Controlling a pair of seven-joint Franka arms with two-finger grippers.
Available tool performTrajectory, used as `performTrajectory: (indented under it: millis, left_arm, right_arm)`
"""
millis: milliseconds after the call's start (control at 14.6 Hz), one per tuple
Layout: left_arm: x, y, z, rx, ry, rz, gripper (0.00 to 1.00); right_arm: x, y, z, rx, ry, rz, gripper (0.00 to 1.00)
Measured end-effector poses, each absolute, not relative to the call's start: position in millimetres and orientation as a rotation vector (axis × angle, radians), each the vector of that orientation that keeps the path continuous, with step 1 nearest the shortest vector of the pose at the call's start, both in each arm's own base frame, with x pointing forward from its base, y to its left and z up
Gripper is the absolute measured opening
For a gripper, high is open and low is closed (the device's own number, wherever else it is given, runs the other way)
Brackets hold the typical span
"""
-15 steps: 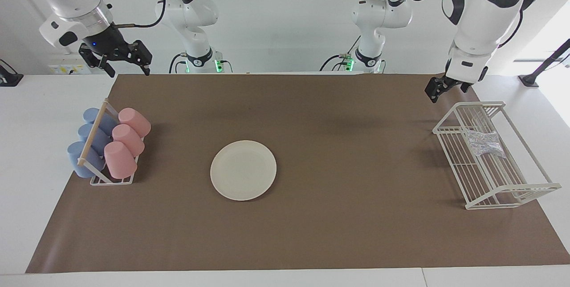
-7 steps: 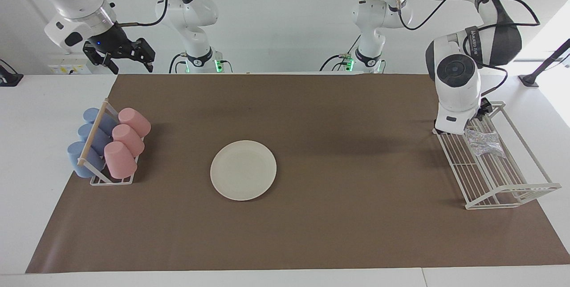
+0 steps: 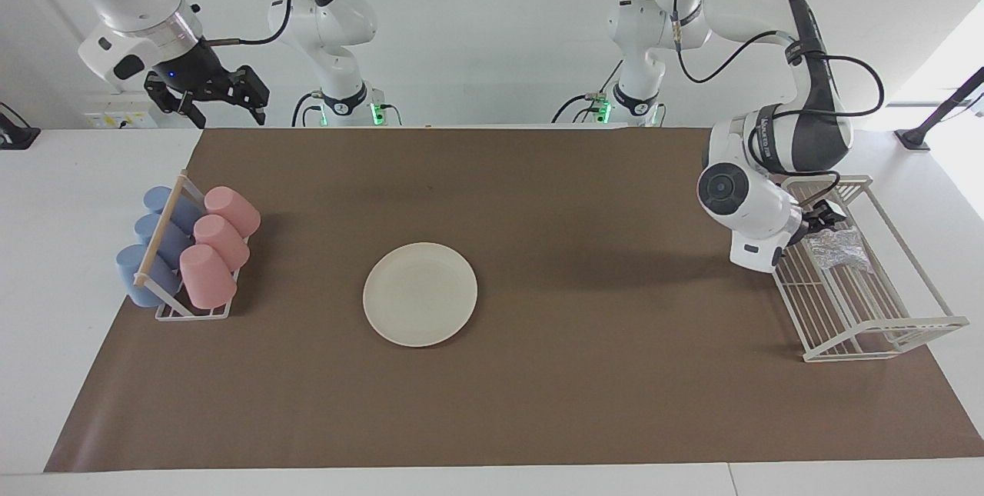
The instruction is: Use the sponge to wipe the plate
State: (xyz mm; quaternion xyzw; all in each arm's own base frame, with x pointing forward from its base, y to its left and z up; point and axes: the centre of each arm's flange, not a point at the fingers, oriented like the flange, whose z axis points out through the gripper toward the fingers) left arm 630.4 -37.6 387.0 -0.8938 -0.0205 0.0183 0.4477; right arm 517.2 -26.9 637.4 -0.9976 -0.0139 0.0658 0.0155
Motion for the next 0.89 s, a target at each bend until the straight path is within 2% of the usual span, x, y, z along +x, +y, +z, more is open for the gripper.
performTrajectory:
  millis: [274, 411, 479, 548, 890]
  left_arm:
    - [633.5, -34.9, 386.8, -2.170, -0.031, 0.032, 0.98]
    - [633.9, -34.3, 387.9, -2.167, -0.032, 0.031, 0.87]
    - [633.9, -33.8, 387.9, -2.166, -0.033, 0.031, 0.87]
    - [633.9, -33.1, 388.0, -2.166, -0.034, 0.032, 0.83]
    - [634.3, -29.1, 389.9, -2.161, -0.045, 0.035, 0.26]
  right_arm:
    - [517.5, -27.8, 637.6, -3.104, -0.041, 0.199, 1.00]
    - [517.5, -27.8, 637.6, -3.104, -0.041, 0.199, 1.00]
    - [517.5, -27.8, 637.6, -3.104, -0.041, 0.199, 1.00]
    - [517.5, -27.8, 637.6, -3.104, -0.041, 0.199, 1.00]
    - [517.5, -28.0, 637.6, -3.104, -0.040, 0.200, 1.00]
